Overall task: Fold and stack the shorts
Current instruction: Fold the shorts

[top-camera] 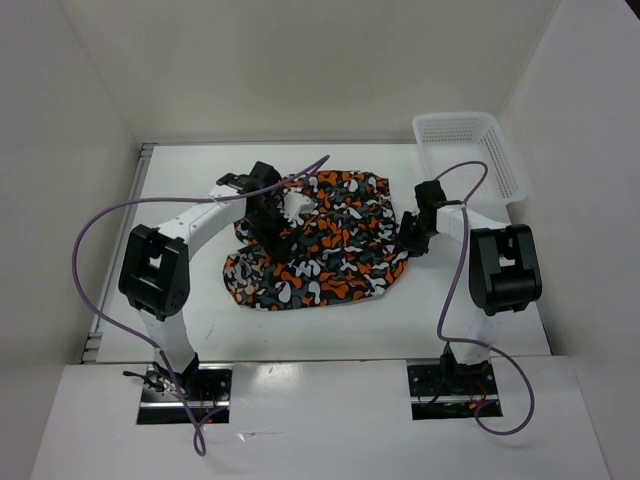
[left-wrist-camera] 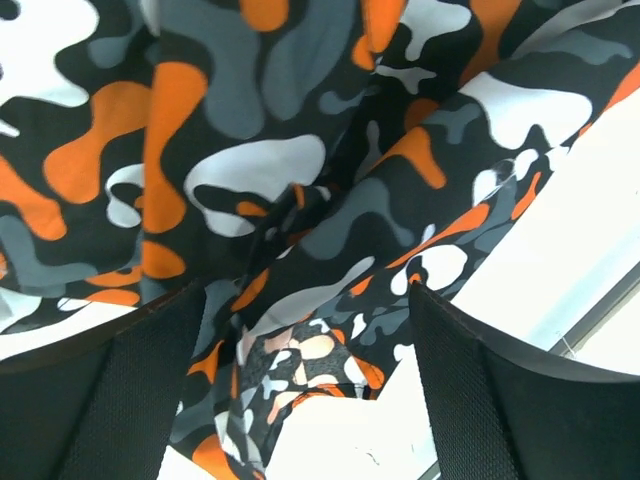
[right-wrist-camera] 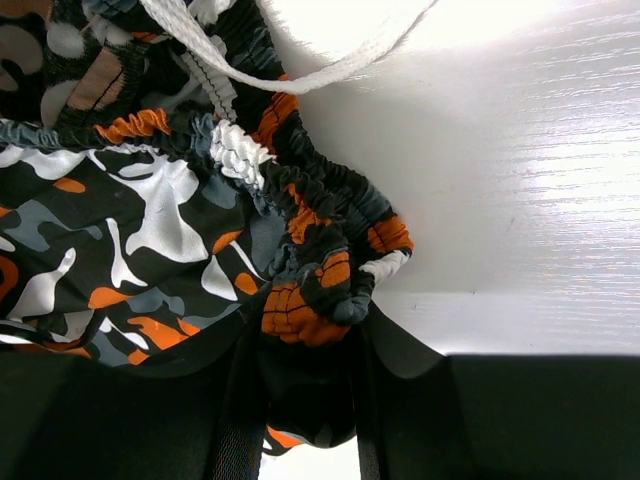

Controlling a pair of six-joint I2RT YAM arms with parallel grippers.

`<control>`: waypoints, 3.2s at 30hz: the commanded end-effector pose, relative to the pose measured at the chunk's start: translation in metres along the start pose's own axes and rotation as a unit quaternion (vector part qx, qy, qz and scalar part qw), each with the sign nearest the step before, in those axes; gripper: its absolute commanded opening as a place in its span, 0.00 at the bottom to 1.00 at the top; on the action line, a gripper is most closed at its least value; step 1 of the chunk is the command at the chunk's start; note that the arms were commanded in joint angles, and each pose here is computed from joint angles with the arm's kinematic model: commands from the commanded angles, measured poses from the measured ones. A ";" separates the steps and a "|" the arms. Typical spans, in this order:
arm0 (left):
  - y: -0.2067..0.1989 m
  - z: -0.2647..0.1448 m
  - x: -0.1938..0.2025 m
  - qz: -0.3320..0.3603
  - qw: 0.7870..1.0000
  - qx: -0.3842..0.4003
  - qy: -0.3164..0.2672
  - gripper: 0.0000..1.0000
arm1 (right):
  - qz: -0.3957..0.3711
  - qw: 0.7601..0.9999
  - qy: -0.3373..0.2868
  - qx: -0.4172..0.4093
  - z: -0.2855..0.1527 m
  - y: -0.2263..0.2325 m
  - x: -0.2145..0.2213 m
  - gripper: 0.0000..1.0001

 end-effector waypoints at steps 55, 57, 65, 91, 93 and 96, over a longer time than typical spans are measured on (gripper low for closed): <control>-0.015 -0.115 0.104 -0.010 0.979 -0.190 -0.070 0.00 | -0.100 0.982 -0.114 -0.114 -0.133 0.016 0.025 0.00; -0.020 -0.108 0.111 -0.007 0.984 -0.169 -0.057 0.00 | -0.096 0.985 -0.092 -0.107 -0.126 0.017 0.023 0.00; -0.016 -0.113 0.103 -0.015 0.984 -0.166 -0.063 0.00 | -0.103 0.984 -0.083 -0.121 -0.130 0.027 0.013 0.00; 0.204 -0.071 -0.119 -0.034 0.931 -0.277 -0.233 0.00 | -0.011 0.978 0.018 -0.207 -0.106 0.023 -0.011 0.02; 0.210 -0.070 -0.126 -0.037 0.925 -0.284 -0.248 0.00 | -0.012 0.966 0.025 -0.259 -0.114 0.031 -0.015 0.03; 0.214 -0.055 -0.142 -0.025 0.918 -0.288 -0.271 0.02 | 0.021 0.966 0.014 -0.257 -0.112 0.023 -0.034 0.06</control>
Point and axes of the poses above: each gripper's point midway between its finger pads, its own z axis out along the fingers, its own y axis along the line the jaws close on, x = y × z, the point moved 10 cm from there along -z, back along the fingers, and after that the axes turned 8 degrees about z, right-handed, at the moved point
